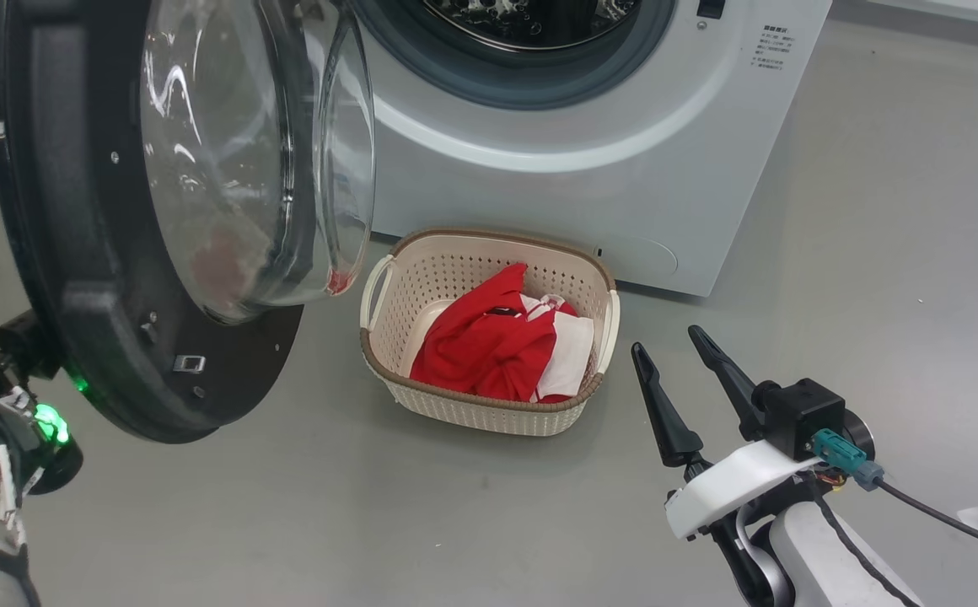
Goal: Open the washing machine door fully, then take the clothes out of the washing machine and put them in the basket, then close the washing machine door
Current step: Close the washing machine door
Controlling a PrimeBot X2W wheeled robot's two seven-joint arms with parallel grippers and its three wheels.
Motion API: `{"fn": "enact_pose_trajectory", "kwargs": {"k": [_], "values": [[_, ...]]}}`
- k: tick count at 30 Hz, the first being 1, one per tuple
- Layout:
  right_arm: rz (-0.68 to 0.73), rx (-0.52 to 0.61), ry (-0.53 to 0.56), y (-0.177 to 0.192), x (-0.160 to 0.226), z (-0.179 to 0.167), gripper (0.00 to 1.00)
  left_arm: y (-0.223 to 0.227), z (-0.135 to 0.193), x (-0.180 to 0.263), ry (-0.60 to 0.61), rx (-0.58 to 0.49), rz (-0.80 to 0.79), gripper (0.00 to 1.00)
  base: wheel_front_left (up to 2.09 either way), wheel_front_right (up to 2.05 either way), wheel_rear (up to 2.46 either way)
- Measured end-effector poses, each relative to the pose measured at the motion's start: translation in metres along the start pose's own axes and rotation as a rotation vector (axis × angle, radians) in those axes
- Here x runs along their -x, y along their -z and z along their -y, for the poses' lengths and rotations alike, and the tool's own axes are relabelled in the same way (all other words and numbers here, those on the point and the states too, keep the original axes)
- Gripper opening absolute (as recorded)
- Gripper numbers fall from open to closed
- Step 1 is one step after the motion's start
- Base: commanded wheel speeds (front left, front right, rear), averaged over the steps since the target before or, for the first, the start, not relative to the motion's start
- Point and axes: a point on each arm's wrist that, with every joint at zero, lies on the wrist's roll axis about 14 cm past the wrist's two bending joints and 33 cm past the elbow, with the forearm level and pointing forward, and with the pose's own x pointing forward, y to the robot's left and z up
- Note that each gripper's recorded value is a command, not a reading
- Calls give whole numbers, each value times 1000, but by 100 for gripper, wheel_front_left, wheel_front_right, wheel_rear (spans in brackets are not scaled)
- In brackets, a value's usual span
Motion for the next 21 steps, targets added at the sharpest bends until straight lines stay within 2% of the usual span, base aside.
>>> {"fn": "enact_pose_trajectory", "kwargs": {"k": [12,21], "values": [[20,-11,14,-4,3,0,100,33,-1,-17,62,31,-77,0,0,0,0],[30,-13,59,-7,10,13,100,65,2,-38,103,51,-175,0,0,0,0]]}}
